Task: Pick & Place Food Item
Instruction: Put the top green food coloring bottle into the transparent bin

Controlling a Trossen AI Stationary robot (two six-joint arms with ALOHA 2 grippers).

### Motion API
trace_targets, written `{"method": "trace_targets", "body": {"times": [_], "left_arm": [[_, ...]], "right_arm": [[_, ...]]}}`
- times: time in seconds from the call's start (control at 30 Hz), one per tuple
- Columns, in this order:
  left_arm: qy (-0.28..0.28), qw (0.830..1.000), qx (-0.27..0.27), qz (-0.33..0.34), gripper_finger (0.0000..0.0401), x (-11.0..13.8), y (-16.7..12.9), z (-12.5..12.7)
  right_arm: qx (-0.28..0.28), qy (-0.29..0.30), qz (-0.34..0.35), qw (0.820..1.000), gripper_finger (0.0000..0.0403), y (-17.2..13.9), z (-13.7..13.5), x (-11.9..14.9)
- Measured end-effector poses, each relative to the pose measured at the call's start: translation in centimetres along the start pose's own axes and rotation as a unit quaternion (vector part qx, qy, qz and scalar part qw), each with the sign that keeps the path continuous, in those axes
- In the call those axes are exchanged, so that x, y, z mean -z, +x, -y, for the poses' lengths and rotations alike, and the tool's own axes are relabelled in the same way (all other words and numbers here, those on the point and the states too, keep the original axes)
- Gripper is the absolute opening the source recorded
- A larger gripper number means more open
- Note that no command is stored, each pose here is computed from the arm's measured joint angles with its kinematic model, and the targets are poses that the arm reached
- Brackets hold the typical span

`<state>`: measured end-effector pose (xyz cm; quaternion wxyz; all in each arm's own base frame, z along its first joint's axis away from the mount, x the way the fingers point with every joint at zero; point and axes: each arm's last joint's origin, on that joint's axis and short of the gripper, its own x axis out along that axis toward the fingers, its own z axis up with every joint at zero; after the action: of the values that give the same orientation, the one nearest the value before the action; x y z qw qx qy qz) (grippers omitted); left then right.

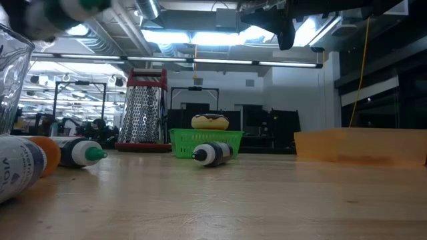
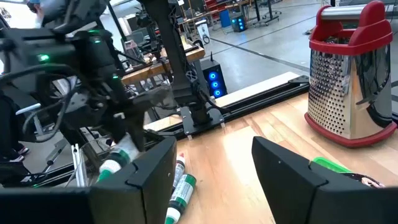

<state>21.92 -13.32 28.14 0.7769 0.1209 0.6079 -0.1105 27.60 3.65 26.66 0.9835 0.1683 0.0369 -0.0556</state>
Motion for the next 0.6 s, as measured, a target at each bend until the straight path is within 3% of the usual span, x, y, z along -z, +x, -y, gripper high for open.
{"method": "trace_targets", "body": {"times": [0.43,0.6], "left_arm": [[-0.123,0.991,0.045,0.007,0.0108,1.7,-0.6,6.6],[-0.154,0.987,0.038,-0.003,0.0108,2.0,0.4,8.7]], "right_arm": [[-0.003,-0.005,0.020,1.000,0.0213,0.1,0.3,-0.5],[0.000,-0.010,0.031,0.999,0.0213,0.2,0.7,-0.9]]}}
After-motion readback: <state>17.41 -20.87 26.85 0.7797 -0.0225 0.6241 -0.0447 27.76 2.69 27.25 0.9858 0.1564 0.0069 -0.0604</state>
